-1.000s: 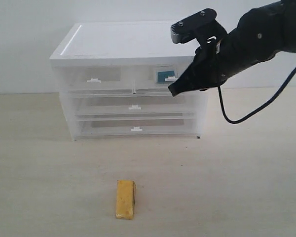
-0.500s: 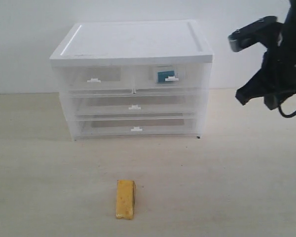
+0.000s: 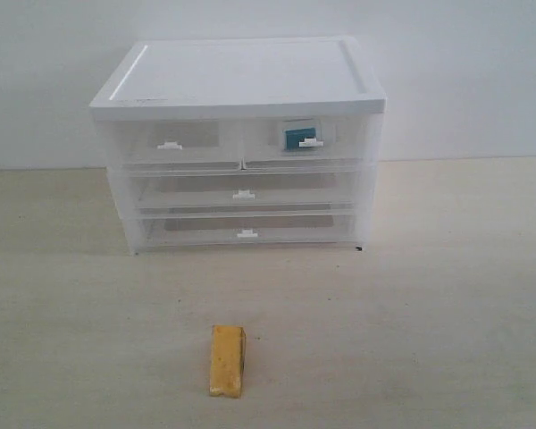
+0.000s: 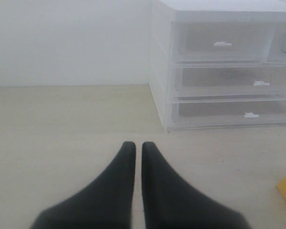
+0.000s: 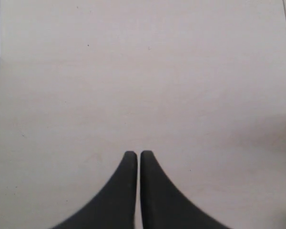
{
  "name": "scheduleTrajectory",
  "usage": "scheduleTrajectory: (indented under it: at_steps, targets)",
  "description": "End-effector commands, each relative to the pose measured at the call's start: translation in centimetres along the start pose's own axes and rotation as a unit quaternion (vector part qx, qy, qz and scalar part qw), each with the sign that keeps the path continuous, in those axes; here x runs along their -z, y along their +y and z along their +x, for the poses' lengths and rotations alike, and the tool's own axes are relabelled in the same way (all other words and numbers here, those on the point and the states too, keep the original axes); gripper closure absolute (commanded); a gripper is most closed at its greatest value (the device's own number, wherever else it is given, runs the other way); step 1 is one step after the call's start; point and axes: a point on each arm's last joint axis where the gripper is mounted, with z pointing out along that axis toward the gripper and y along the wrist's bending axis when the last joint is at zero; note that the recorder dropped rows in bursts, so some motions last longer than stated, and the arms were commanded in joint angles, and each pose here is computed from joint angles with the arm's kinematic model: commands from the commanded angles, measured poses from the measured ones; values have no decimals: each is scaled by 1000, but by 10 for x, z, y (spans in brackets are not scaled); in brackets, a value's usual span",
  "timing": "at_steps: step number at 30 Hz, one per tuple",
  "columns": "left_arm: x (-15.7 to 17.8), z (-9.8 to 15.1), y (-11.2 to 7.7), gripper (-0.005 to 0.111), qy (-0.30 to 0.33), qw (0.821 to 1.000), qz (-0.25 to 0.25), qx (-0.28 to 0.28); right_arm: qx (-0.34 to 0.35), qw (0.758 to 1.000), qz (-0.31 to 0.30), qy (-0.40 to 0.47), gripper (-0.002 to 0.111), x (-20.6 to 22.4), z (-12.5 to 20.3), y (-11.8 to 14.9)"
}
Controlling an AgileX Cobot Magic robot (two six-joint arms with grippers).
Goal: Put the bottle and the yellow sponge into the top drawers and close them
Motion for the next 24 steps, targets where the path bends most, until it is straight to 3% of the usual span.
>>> scheduleTrajectory:
  at_steps: [1, 16, 24]
  targets:
    - [0, 1, 0, 102, -1, 1000, -2, 3, -20, 997, -12, -71, 108, 21, 19, -4]
    - [0, 1, 0, 102, -1, 1000, -2, 3, -22, 958, -40, -282, 108, 64, 108, -11]
    - [0, 1, 0, 102, -1, 1000, -2, 3, -22, 951, -44, -304, 108, 61, 139, -11]
